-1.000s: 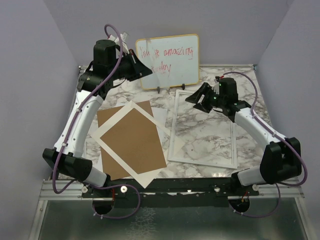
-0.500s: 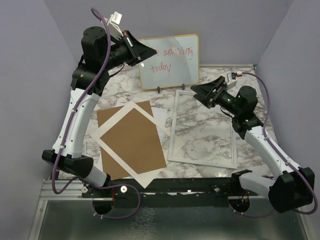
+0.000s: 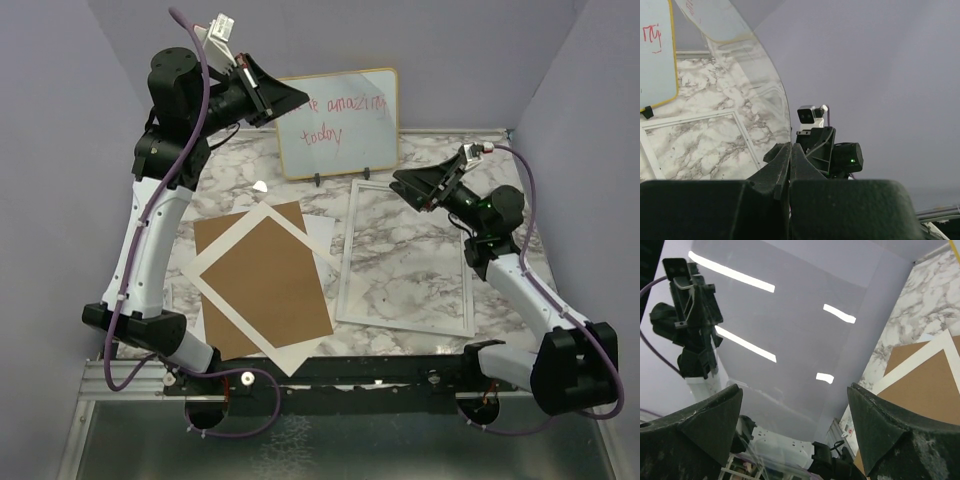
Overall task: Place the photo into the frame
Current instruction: Place the photo frame item in the photo frame.
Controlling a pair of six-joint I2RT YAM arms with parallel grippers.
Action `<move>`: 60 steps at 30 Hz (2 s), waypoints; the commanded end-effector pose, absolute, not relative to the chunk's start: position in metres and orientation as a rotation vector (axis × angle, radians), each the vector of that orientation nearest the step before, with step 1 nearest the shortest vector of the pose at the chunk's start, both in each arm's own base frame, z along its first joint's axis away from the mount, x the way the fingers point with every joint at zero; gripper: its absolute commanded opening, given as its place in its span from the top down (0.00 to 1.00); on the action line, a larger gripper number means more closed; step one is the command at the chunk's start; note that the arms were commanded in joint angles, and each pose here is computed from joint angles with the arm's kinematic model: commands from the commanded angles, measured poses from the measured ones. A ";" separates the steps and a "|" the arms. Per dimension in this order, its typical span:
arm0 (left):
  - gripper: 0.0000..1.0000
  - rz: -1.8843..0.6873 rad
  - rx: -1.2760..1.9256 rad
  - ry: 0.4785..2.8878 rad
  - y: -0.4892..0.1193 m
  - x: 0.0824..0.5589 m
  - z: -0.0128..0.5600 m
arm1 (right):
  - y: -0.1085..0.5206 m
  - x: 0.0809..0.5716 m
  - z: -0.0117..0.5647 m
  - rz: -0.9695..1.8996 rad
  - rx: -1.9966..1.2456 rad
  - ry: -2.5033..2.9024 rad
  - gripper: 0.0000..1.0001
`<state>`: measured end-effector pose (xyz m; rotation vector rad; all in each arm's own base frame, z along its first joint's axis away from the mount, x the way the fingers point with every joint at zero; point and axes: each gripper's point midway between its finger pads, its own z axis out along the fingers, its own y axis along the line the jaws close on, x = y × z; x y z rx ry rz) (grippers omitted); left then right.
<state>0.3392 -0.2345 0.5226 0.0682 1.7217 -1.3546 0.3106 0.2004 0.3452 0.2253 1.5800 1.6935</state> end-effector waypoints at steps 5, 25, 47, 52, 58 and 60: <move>1.00 -1.390 0.121 1.703 -0.231 0.321 0.525 | 0.198 0.292 0.384 1.807 0.046 1.467 0.27; 1.00 -1.388 0.122 1.884 -0.231 0.327 0.446 | 0.190 0.294 0.403 1.829 -0.092 1.390 0.31; 1.00 -1.387 0.068 1.891 -0.212 0.332 0.438 | 0.183 0.311 0.387 1.830 -0.046 1.452 0.52; 0.96 -1.399 0.040 1.918 -0.213 0.332 0.425 | 0.186 0.324 0.375 1.798 -0.027 1.555 0.75; 0.65 -1.364 0.001 1.974 -0.211 0.337 0.395 | 0.184 0.339 0.327 1.641 0.075 1.799 0.99; 0.49 -1.327 -0.022 2.005 -0.207 0.339 0.378 | 0.180 0.340 0.303 1.559 0.119 1.890 0.99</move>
